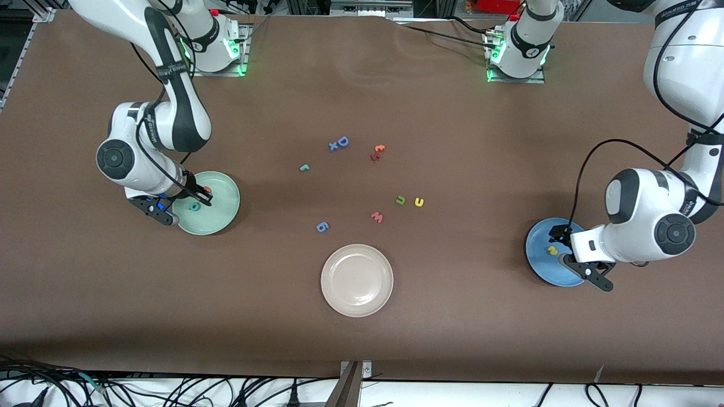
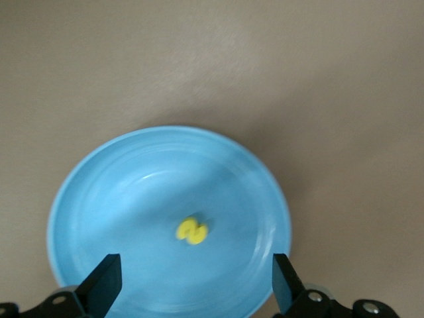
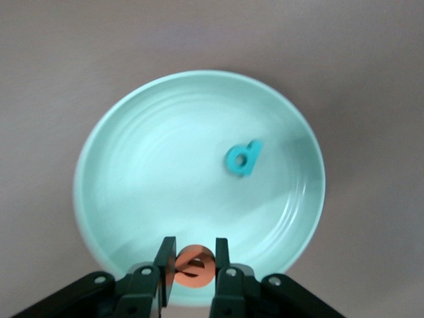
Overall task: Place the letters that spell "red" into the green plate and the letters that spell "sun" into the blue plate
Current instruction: 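Release both letters onto their plates and move both grippers back to letters, then grasp the teal j with the right gripper while the left gripper grasps yellow u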
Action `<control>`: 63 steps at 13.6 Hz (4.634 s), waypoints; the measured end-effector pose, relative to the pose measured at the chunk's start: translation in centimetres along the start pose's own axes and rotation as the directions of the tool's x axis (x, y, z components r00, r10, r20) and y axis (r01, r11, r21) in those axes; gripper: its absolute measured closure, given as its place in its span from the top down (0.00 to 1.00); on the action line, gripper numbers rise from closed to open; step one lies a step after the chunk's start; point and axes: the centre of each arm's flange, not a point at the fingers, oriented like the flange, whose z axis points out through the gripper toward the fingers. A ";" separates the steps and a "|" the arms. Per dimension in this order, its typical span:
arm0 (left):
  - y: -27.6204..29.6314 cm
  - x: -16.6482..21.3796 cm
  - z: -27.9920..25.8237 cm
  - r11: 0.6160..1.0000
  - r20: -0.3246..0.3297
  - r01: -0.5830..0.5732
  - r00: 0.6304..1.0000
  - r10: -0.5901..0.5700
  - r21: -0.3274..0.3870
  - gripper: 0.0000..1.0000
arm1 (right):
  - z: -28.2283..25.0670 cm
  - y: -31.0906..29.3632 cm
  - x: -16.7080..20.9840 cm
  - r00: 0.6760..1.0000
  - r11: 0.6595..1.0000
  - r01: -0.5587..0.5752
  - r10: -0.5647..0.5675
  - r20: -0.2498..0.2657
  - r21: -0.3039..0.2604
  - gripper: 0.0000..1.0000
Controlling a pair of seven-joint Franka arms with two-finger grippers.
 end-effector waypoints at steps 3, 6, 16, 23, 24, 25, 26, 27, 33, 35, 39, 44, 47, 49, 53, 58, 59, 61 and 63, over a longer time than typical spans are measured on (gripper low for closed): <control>3.5 1.5 0.3 0.995 0.005 0.098 0.995 -0.098 -0.029 1.00 | 2.1 -0.2 0.0 1.000 1.000 -0.001 0.001 -0.008 -0.009 0.28; 7.2 2.8 0.6 0.983 0.016 0.174 0.985 -0.173 -0.056 1.00 | 1.8 -0.5 -0.1 1.000 1.000 -0.004 0.004 -0.006 0.000 0.54; 20.8 5.2 2.5 0.960 0.056 0.278 0.959 -0.277 -0.024 1.00 | -1.2 -14.3 -13.7 0.966 0.962 -0.258 0.255 0.041 0.086 0.97; 29.7 5.7 4.5 0.950 -0.019 0.313 0.949 -0.313 -0.008 1.00 | 3.4 -18.2 -20.7 0.934 0.931 -0.357 0.355 0.037 0.081 0.94; 31.3 5.8 4.7 0.954 -0.032 0.299 0.954 -0.299 0.002 1.00 | 4.4 -18.3 -21.4 0.934 0.931 -0.356 0.355 0.030 0.082 0.94; 32.4 5.7 5.0 0.960 -0.042 0.281 0.959 -0.280 0.017 1.00 | 5.2 -18.1 -21.8 0.935 0.931 -0.355 0.354 0.024 0.084 0.93; 33.1 5.6 5.5 0.965 -0.052 0.261 0.964 -0.260 0.026 1.00 | 5.9 -17.8 -22.0 0.935 0.931 -0.354 0.354 0.020 0.086 0.93; 33.6 5.4 6.0 0.969 -0.061 0.247 0.968 -0.245 0.028 1.00 | 6.4 -17.5 -22.2 0.935 0.931 -0.354 0.354 0.017 0.085 0.91; 36.1 4.7 8.3 0.976 -0.089 0.219 0.972 -0.218 -0.001 1.00 | 7.4 -17.2 -23.7 0.936 0.934 -0.351 0.350 0.020 0.074 0.83; 37.4 4.7 9.0 0.977 -0.096 0.214 0.972 -0.213 -0.007 1.00 | 7.5 -17.3 -24.2 0.936 0.933 -0.352 0.352 0.022 0.077 0.79; 38.1 4.6 10.6 0.975 -0.108 0.217 0.971 -0.212 0.040 1.00 | 7.5 -16.4 -24.5 0.935 0.933 -0.354 0.354 0.023 0.069 0.74; 38.2 4.6 11.1 0.973 -0.113 0.226 0.969 -0.220 0.040 0.91 | 7.4 -16.2 -24.5 0.935 0.932 -0.354 0.354 0.021 0.080 0.68; 38.3 4.7 11.2 0.968 -0.118 0.250 0.963 -0.244 0.033 0.72 | 7.4 -16.2 -24.5 0.935 0.930 -0.355 0.355 0.016 0.100 0.62; 38.3 4.7 11.0 0.965 -0.121 0.259 0.960 -0.254 0.032 0.54 | 7.5 -16.1 -24.4 0.934 0.928 -0.355 0.356 0.013 0.111 0.62; 38.2 4.9 10.8 0.964 -0.127 0.263 0.958 -0.257 0.033 0.26 | 7.6 -16.1 -24.4 0.934 0.928 -0.355 0.356 0.011 0.116 0.55; 37.3 5.4 10.0 0.961 -0.131 0.273 0.955 -0.265 0.040 0.26 | 7.5 -16.1 -24.3 0.934 0.927 -0.355 0.357 0.010 0.123 0.18; 36.7 5.7 9.4 0.960 -0.122 0.276 0.956 -0.268 0.053 0.26 | 7.5 -16.1 -24.3 0.934 0.927 -0.355 0.357 0.010 0.123 0.18; 35.6 6.3 8.0 0.962 -0.092 0.257 0.964 -0.249 0.092 0.26 | 7.5 -16.1 -24.3 0.934 0.927 -0.355 0.357 0.010 0.123 0.18; 33.9 6.8 5.3 0.972 -0.056 0.213 0.976 -0.208 0.100 0.26 | 7.5 -16.2 -24.3 0.934 0.926 -0.355 0.357 0.010 0.124 0.18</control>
